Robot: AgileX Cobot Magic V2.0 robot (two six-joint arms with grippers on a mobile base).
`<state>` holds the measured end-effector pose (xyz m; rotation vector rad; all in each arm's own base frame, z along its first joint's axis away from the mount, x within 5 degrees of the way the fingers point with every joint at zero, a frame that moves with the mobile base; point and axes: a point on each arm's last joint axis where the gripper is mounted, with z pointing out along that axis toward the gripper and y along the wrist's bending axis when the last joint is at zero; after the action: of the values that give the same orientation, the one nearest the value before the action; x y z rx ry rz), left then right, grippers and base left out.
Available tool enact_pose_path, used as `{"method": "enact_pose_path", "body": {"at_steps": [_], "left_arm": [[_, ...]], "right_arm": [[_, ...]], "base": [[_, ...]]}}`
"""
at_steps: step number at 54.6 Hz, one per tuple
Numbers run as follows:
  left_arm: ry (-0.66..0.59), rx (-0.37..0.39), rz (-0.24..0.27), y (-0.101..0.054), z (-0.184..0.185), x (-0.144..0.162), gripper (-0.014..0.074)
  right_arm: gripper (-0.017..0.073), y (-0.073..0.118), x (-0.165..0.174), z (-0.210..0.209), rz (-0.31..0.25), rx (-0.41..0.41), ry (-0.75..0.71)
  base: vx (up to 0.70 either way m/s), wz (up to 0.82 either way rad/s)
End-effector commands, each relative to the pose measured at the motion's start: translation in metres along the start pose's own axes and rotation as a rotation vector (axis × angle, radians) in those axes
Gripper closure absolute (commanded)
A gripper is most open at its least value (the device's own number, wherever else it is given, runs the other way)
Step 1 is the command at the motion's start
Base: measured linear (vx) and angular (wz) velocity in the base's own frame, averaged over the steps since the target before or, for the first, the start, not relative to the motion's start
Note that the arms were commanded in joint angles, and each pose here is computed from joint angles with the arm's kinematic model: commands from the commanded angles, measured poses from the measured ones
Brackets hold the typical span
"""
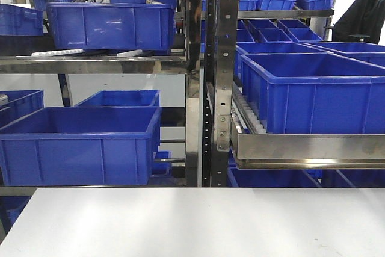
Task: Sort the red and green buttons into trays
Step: 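Lift both held buttons off the table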
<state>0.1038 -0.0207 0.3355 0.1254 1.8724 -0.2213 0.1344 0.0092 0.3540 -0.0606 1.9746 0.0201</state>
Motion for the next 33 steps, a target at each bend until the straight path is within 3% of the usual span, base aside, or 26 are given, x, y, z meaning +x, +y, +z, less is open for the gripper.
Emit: {"method": "enact_pose_path", "body": {"at_steps": [1, 33], "left_arm": [[-0.102, -0.004, -0.015, -0.0004, -0.0035, -0.0151, 0.0594], [-0.102, -0.003, -0.015, -0.0006, -0.0035, -0.0151, 0.0594]], "right_arm": [[0.0568, 0.0001, -0.0166, -0.0054, -0.016, -0.002, -0.122], [0.0568, 0.0001, -0.0166, -0.0054, -0.016, -0.002, -0.122]], "base": [[0.0, 0.0], [0.0, 0.0]]}}
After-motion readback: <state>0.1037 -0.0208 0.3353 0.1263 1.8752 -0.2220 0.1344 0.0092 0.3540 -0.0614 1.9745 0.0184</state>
